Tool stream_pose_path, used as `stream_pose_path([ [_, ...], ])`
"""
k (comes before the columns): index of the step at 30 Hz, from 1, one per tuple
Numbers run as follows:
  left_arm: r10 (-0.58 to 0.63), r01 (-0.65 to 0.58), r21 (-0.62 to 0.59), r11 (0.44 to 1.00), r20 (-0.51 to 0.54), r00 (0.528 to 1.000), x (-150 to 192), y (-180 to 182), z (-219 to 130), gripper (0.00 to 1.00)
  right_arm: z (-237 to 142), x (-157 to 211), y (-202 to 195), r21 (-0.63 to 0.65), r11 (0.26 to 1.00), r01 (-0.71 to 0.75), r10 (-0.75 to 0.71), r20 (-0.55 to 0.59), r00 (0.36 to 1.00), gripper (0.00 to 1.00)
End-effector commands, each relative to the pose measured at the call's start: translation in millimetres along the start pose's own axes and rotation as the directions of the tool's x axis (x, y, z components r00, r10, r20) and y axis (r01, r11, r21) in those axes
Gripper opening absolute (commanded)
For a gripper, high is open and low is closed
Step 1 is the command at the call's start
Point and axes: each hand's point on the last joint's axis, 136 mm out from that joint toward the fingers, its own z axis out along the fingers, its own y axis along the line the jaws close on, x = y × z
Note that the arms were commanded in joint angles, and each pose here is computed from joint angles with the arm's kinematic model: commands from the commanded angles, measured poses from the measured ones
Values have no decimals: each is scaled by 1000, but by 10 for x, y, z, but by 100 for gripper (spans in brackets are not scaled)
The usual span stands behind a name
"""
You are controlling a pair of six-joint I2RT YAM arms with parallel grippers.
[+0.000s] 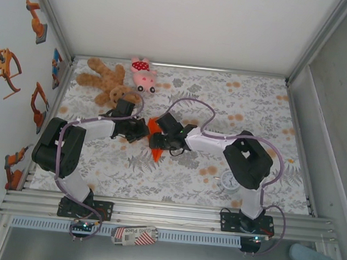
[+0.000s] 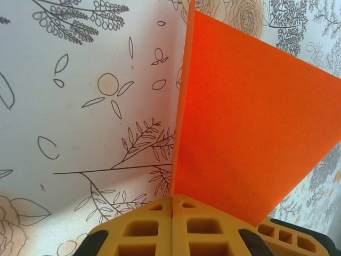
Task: Fold a paper plane with a square sheet of paper (pick it up from the middle)
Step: Move the paper plane to the center of the table.
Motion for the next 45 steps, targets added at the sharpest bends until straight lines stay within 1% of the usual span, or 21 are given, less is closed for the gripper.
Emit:
stream_pose_path([
  [1, -10, 11, 8, 1000, -28, 1000, 65, -7, 23, 4, 22, -28, 97, -8, 1000, 24, -24, -8, 1000, 56],
  [7, -10, 11, 5, 1000, -29, 1000, 63, -3, 27, 4, 42, 1, 125, -18, 999, 46, -46, -23, 999, 59],
  [11, -9, 10, 7, 1000, -31, 999, 65, -7, 32, 4, 69, 37, 81, 3, 999, 47, -46, -37, 998, 57],
  [15, -9, 9, 2, 1000, -31, 999, 69, 6, 32, 4, 39, 19, 36, 28, 999, 42, -42, -24, 999, 50],
  [19, -8, 8, -5, 1000, -31, 999, 70, 24, 33, 4, 13, -3, -10, 56, 998, 33, -33, -9, 999, 39],
  [23, -9, 9, -8, 1000, -32, 999, 79, 35, 34, 4, 69, 32, -101, 105, 994, 15, -12, -27, 1000, 29],
  [25, -11, 10, -8, 1000, -32, 999, 82, 34, 30, 4, 99, 50, -125, 116, 993, 7, -3, -35, 999, 27],
  [31, -11, 11, -12, 1000, -31, 999, 83, 43, 25, 7, 127, 64, -135, 119, 993, -6, 12, -43, 999, 27],
  [36, -8, 7, -11, 1000, -25, 1000, 70, 22, 2, 14, 163, 80, -112, 112, 994, -5, 12, -59, 998, 27],
  [42, -5, 5, -19, 1000, -15, 1000, 56, 22, -48, 18, 161, 67, -98, 108, 994, -3, 9, -60, 998, 26],
  [45, -4, 3, -32, 999, -3, 1000, 35, 47, -90, 20, 156, 62, -112, 121, 993, 2, 5, -59, 998, 22],
])
